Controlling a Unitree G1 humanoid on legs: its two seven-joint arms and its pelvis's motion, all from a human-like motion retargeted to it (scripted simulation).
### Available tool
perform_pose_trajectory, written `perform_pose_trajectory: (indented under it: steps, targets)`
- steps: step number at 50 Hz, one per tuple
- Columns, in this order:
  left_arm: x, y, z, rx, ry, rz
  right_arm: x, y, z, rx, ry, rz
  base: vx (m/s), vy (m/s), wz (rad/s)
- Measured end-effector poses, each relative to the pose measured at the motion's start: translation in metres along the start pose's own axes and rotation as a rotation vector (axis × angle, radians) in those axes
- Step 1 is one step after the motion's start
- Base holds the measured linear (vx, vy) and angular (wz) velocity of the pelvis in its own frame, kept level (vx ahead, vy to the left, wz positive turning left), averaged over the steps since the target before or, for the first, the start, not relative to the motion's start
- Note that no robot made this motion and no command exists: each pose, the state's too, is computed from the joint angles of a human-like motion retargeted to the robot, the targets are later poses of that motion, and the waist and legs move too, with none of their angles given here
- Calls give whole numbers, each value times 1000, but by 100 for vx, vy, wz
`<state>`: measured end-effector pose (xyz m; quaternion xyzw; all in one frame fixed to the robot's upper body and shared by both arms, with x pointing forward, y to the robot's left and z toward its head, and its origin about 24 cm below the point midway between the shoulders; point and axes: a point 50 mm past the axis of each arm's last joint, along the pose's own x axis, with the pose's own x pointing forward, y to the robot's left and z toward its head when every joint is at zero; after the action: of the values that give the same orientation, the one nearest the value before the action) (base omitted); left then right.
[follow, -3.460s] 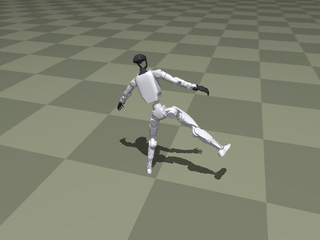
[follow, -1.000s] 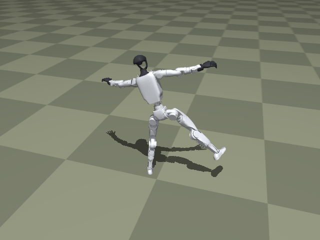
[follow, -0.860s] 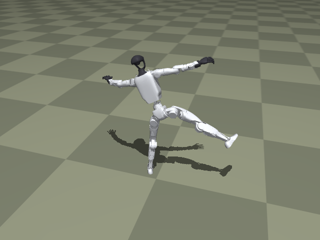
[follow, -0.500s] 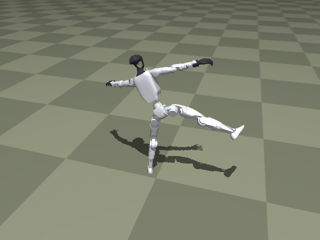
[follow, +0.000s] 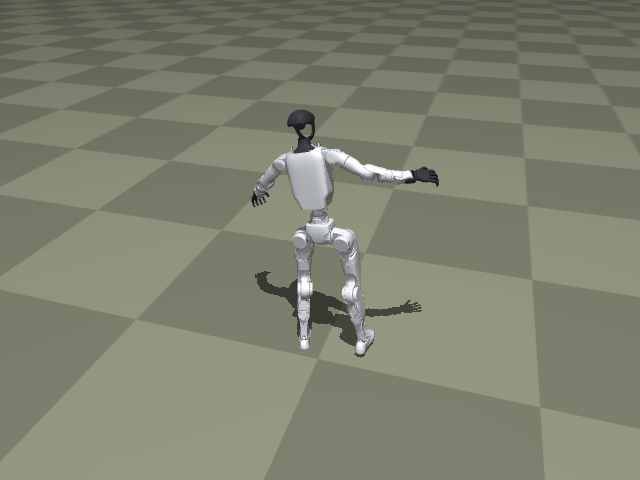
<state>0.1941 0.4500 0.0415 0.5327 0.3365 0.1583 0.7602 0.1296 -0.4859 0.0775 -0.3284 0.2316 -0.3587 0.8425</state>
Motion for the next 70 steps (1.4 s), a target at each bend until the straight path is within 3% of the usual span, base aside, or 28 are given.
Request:
perform_pose_trajectory:
  steps: [5, 11, 22, 33, 45, 57, 64, 70]
  targets:
    - [-12, -91, 28, -64, -69, -229, -16, 52, -9, 96, -28, 99, 0, 0, 0]
    - [-41, -166, 59, -109, -139, -400, -39, 123, -20, 69, 1, 255, 2, 0, -4]
    - [-106, -256, 97, -486, -40, -585, -98, 237, -31, -111, 51, 628, 4, -8, 29]
    - [-147, -298, 101, -471, 54, -745, -159, 277, -69, -18, 302, 630, 3, -11, 32]
    - [-153, -301, 94, -490, 85, -702, -192, 287, -89, -31, 402, 703, 3, -10, 3]
    - [-151, -300, 104, -457, 16, -795, -136, 265, -65, -39, 289, 660, -3, -8, -7]
    - [-138, -289, 106, -370, -76, -825, -63, 216, -24, -20, 154, 563, -6, -9, -17]
    - [-108, -261, 95, -200, -159, -747, -6, 131, 2, -17, 92, 326, -3, -8, 9]
